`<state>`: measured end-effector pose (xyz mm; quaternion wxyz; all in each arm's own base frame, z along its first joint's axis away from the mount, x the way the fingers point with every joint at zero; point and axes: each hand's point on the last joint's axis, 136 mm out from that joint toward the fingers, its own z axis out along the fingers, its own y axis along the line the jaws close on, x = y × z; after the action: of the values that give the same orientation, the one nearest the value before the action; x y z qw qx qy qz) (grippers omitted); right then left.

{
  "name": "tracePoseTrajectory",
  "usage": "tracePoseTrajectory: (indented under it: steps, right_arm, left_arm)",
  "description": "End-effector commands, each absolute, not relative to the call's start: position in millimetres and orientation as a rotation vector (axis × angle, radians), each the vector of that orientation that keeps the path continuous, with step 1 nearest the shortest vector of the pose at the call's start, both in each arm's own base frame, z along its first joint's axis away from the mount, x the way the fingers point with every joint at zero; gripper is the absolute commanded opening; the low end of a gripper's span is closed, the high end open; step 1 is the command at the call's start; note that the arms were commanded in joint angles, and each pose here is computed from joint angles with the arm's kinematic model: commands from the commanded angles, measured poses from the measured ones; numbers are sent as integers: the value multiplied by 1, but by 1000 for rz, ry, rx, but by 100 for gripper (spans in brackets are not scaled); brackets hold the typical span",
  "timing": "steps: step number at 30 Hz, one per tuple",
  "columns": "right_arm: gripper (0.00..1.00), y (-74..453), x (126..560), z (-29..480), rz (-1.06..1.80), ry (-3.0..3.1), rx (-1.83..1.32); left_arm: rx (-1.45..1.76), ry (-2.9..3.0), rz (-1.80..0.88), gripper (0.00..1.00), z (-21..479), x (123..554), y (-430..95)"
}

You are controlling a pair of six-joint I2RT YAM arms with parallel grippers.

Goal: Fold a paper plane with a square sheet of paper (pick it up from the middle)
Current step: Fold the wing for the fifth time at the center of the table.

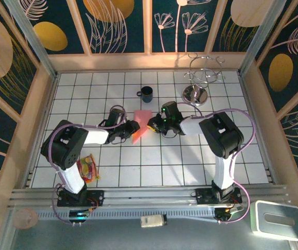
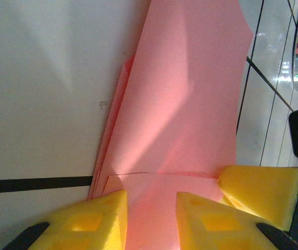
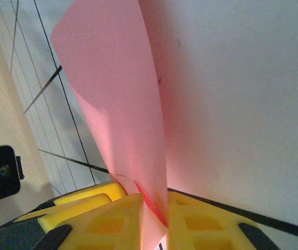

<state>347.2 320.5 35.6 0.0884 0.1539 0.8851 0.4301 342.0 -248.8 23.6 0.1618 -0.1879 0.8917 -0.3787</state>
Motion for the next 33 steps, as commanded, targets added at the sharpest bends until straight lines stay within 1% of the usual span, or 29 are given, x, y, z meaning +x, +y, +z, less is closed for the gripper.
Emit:
tracePoseTrajectory:
  steps: [1, 5, 7, 9, 11, 14, 19, 26, 30, 33]
  right_arm:
    - [15, 326, 354, 39, 1318, 2625, 436]
    - [9, 323, 353, 42, 1327, 2609, 429]
    - [5, 321, 354, 44, 1315, 2597, 426]
    - [3, 318, 355, 49, 1306, 2571, 429]
    - [2, 312, 355, 57, 1294, 2533, 439]
    - [1, 299, 355, 69, 1275, 2462, 492]
    - [1, 273, 348, 77, 1229, 2389, 643]
    - [0, 235, 333, 71, 1164, 2336, 916]
    - [0, 218, 329, 72, 1147, 2296, 1032]
    - [0, 211, 326, 74, 1136, 2284, 1080]
  left_arm:
    - [-556, 2670, -1038, 31, 6, 320, -244]
    - [-526, 2655, -1033, 31, 14, 325, -245]
    - [-497, 2639, -1038, 32, 20, 329, -247]
    - [-446, 2608, -1047, 34, 31, 334, -250]
    - [-393, 2563, -1060, 36, 46, 339, -251]
    - [-274, 2452, -1082, 41, 80, 345, -255]
    - [-67, 2324, -1004, 48, 115, 347, -266]
    - [267, 2187, -857, 58, 128, 334, -298]
    - [401, 2101, -792, 64, 130, 330, -304]
    - [505, 2067, -732, 66, 125, 326, -310]
